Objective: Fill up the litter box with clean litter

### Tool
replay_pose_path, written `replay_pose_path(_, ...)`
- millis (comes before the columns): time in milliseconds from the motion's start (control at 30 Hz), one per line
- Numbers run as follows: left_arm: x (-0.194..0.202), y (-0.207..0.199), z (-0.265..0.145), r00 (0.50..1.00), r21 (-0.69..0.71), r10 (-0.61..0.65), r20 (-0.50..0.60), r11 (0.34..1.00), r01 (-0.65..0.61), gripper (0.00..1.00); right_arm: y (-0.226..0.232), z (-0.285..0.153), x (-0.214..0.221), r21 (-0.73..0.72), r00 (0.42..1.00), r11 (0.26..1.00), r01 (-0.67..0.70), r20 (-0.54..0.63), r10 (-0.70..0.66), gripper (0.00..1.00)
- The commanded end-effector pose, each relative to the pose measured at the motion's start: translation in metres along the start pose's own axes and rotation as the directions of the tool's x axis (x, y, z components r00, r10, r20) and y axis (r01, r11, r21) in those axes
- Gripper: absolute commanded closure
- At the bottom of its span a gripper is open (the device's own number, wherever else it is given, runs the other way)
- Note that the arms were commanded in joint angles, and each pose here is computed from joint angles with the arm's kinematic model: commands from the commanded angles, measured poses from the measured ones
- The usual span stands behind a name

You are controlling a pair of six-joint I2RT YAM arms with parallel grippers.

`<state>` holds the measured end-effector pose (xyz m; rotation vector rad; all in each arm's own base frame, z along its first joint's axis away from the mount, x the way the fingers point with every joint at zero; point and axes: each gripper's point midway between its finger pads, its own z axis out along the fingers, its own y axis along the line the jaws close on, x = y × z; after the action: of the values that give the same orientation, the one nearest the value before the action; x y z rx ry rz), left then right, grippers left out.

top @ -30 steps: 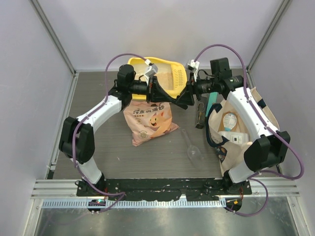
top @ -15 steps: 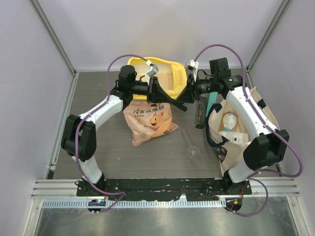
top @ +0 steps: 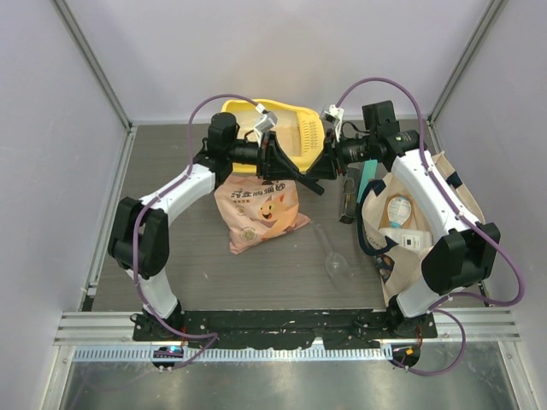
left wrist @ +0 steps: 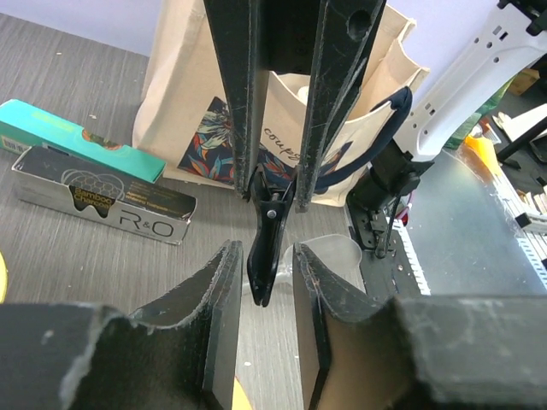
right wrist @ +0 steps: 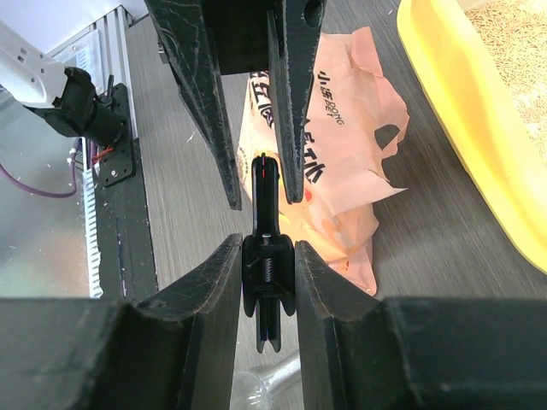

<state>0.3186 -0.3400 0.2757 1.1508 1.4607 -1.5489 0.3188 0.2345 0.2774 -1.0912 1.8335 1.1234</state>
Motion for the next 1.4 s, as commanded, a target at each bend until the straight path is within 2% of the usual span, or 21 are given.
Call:
replay_pose_path(0,-0.015,-0.005,0.004,0.998,0.047,0.054,0.01,0.997,-0.055,0.68,0.007,-0.001,-0.025,-0.023,0.997,0.998,0.052,0.055,-0.051,0.98)
replay_pose_path(100,-0.013,-0.004,0.004,0.999,0.057,0.04,0.004,0.998,-0.04,0.69,0.006,-0.001,-0.028,-0.025,0.997,0.999,0.042,0.062,-0.04,0.98)
replay_pose_path(133,-0.013,-0.004,0.004,0.999,0.06,0.043,0.004,0.997,-0.043,0.75,0.007,-0.001,-0.029,-0.024,0.997,0.999,0.044,0.064,-0.043,0.98)
replay_pose_path(167,-0.013,-0.005,0.005,0.999,0.066,0.043,0.002,0.997,-0.043,0.9,0.006,0.0,-0.029,-0.021,0.997,0.999,0.043,0.061,-0.042,0.98)
replay_pose_path(233,-0.015,-0.006,0.005,0.999,0.076,0.051,0.003,0.996,-0.052,0.99,0.004,0.0,-0.027,-0.01,0.998,0.999,0.034,0.055,-0.034,0.98)
replay_pose_path(267,-0.014,-0.006,0.004,0.999,0.079,0.049,0.002,0.996,-0.049,1.0,0.001,0.0,-0.025,0.006,0.999,1.0,0.023,0.049,-0.023,0.91)
replay_pose_path(300,-0.015,-0.008,0.004,0.999,0.085,0.054,0.002,0.995,-0.054,1.0,-0.001,0.0,-0.026,0.024,0.998,0.999,0.028,0.049,-0.03,0.77)
replay_pose_path(333,-0.015,-0.009,0.004,0.999,0.089,0.053,0.001,0.995,-0.053,1.0,-0.008,-0.002,-0.025,0.068,0.999,0.997,0.033,0.038,-0.036,0.53)
replay_pose_path(367,-0.015,-0.01,0.004,0.999,0.093,0.045,0.0,0.995,-0.045,1.0,-0.009,-0.006,-0.027,0.089,0.996,0.993,0.075,0.033,-0.078,0.47)
replay_pose_path(433,-0.015,-0.01,0.003,0.999,0.094,0.052,0.006,0.994,-0.052,1.0,-0.013,-0.009,-0.024,0.126,0.995,0.987,0.1,0.014,-0.102,0.38)
replay_pose_path(567,-0.016,-0.01,0.004,0.999,0.099,0.041,0.017,0.994,-0.043,1.0,-0.012,-0.007,-0.018,0.105,0.997,0.991,0.079,-0.001,-0.08,0.37)
replay_pose_path(700,-0.017,-0.008,0.003,0.999,0.098,0.037,0.022,0.994,-0.039,1.0,-0.01,-0.004,-0.016,0.083,0.998,0.995,0.054,0.009,-0.055,0.41)
replay_pose_path(800,-0.017,-0.009,0.004,0.999,0.101,0.036,0.021,0.994,-0.038,1.0,-0.007,-0.003,-0.017,0.063,0.999,0.997,0.049,0.016,-0.051,0.48)
replay_pose_path(900,-0.017,-0.006,0.005,0.999,0.096,0.027,0.02,0.995,-0.029,1.0,-0.003,-0.001,-0.018,0.033,0.999,0.999,0.043,0.024,-0.044,0.6)
replay_pose_path(967,-0.017,-0.006,0.005,0.999,0.093,0.025,0.021,0.995,-0.027,0.89,-0.003,0.0,-0.02,0.019,0.999,0.999,0.039,0.032,-0.04,0.68)
replay_pose_path(1000,-0.018,-0.004,0.005,0.999,0.083,0.022,0.024,0.996,-0.024,0.8,-0.001,0.0,-0.021,0.014,0.999,0.999,0.041,0.035,-0.041,0.7)
replay_pose_path(1033,-0.018,-0.003,0.005,0.999,0.079,0.023,0.027,0.997,-0.025,0.65,0.0,0.0,-0.023,0.009,0.998,0.999,0.037,0.04,-0.037,0.74)
replay_pose_path(1067,-0.017,-0.003,0.005,0.999,0.077,0.022,0.026,0.997,-0.024,0.61,-0.001,0.0,-0.023,0.008,0.999,0.999,0.036,0.041,-0.036,0.79)
replay_pose_path(1133,-0.017,-0.002,0.005,0.999,0.076,0.021,0.027,0.997,-0.023,0.57,-0.001,0.0,-0.022,0.005,0.999,1.0,0.029,0.042,-0.029,0.93)
replay_pose_path(1167,-0.017,-0.002,0.005,0.999,0.076,0.022,0.027,0.997,-0.024,0.57,-0.001,0.0,-0.022,0.002,0.999,1.0,0.028,0.042,-0.028,0.97)
replay_pose_path(1367,-0.016,-0.001,0.005,1.0,0.077,0.015,0.024,0.997,-0.017,0.57,0.001,0.001,-0.023,-0.011,0.999,1.0,0.025,0.046,-0.025,0.98)
